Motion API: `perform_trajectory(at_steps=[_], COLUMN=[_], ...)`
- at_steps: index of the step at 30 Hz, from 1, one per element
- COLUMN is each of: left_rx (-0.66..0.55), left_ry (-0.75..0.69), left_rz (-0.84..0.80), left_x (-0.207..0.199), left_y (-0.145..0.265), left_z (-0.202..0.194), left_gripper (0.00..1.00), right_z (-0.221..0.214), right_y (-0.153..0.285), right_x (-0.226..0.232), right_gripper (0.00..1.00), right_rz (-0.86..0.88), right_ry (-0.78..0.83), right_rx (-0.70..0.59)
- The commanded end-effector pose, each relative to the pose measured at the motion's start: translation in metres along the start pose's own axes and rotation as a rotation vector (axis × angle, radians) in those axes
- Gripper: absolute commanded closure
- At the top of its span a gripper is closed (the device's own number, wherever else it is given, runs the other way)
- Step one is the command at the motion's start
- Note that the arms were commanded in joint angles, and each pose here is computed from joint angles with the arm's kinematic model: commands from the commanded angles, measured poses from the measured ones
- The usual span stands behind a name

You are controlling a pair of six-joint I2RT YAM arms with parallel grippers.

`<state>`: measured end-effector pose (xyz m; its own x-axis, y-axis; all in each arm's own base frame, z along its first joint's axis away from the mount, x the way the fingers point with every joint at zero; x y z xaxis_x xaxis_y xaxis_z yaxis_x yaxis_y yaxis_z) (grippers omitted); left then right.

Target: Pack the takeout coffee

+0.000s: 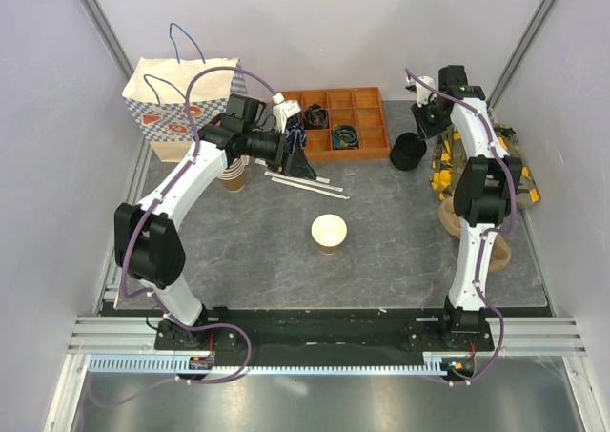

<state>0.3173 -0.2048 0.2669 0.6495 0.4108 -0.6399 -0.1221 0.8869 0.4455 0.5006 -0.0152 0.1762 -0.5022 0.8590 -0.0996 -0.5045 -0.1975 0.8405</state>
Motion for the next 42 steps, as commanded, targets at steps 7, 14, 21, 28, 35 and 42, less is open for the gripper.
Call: perform_trajectory(at_steps=[7,14,21,28,35,42], left_rx=[-0.031,-0.031,-0.021,-0.075,-0.128,-0.25], left_ry=[-0.03,-0.028,-0.011,-0.037,-0.032,-0.021], left_rz=[-0.034,-0.031,-0.046,-0.075,-0.101,0.037], left_x=[-0.006,-0.005,-0.005,-0.009,-0.001,0.018], left_y=[-0.001,-0.002,-0.009,-0.038,-0.065,-0.105], left_z=[0.014,0.014,0.016,0.039,0.062,0.089], left_gripper=[0.17,0.18,0.18,0.2,0.19,0.2], right_z=[0.0,0.004,0.01,0.014,0.017,0.017], right_y=[-0.01,-0.002,0.019,0.026,0.029,0.028], right_x=[0.002,0.004,0.009,0.011,0.011,0.01], right_gripper=[0.76,1.0,1.0,1.0,1.0,1.0], right_rz=[-0.005,-0.004,0.005,0.016,0.014,0.031], right_ry=[0.032,0.04,0.047,0.038,0.032,0.008], right_rx=[0.008,-0.007,-0.041,-0.061,-0.07,-0.072])
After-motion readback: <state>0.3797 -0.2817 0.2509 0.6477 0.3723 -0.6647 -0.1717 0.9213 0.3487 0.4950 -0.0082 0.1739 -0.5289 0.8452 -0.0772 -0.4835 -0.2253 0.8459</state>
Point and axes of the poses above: each gripper's point midway between its finger pads, its own y axis back along the fingers, its own x axis along the line the jaws close on, z = x × y, the point moved 8 cm from there along y, back along the fingers, and after that the axes turned 3 degrees about y, right-handed, at the moved point
